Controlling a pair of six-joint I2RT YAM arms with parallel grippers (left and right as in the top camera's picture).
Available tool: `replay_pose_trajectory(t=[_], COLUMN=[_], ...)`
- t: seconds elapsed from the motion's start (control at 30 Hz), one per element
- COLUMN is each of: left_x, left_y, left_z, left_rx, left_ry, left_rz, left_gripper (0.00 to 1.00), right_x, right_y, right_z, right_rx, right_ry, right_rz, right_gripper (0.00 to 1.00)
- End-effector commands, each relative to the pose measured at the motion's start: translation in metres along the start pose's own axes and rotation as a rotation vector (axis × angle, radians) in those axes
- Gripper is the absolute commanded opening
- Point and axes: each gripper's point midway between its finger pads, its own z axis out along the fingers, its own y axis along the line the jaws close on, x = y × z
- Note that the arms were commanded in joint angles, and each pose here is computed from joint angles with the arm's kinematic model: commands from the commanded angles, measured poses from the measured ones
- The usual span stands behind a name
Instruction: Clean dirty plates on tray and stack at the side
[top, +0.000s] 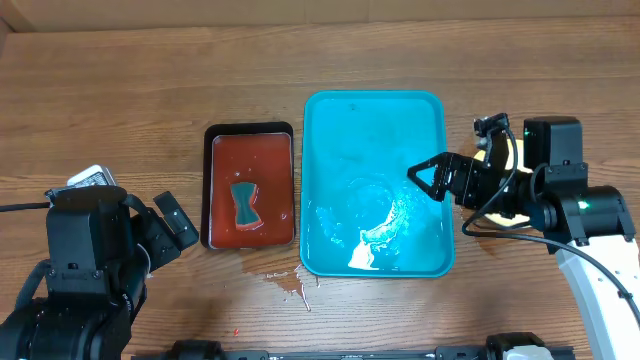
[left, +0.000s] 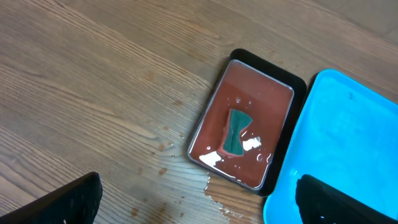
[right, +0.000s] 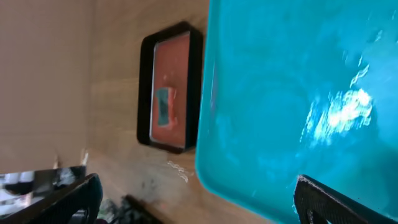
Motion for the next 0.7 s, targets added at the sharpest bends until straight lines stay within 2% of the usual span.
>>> replay_pose_trajectory(t=[0.0,0.07,0.17,0.33,0.4,0.67], left_x=[-0.003,-0.003,-0.003,-0.003,-0.003,-0.003], left_y=[0.002,0.002,0.002,0.002,0.002,0.002], left_z=[-0.001,-0.001,-0.001,-0.001,-0.001,-0.001], left_rx=[-0.012,-0.012,-0.012,-0.012,-0.012,-0.012], left_ry=[-0.015,-0.015,-0.015,-0.015,-0.015,-0.015], left_rz=[-0.020,-0.020,-0.020,-0.020,-0.020,-0.020], left_gripper=[1.00,1.00,1.00,1.00,1.00,1.00], right_x=[0.007,0.009,0.011,-0.003,-0.009,-0.009], right_y=[0.005,0.004,0.016,0.048,0.050,0.037], right_z=[-0.005,-0.011,-0.022,-0.062,-0.076,-0.108], right_rx=[-0.018,-0.023,-0.055,-0.045,0.010,0.143], right_ry=[0.019,0.014,-0.025,-0.264,-0.355,-0.717], right_rz=[0.029,0.043,-0.070,-0.482,-0.568,-0.711], right_gripper=[1.00,1.00,1.00,1.00,1.00,1.00])
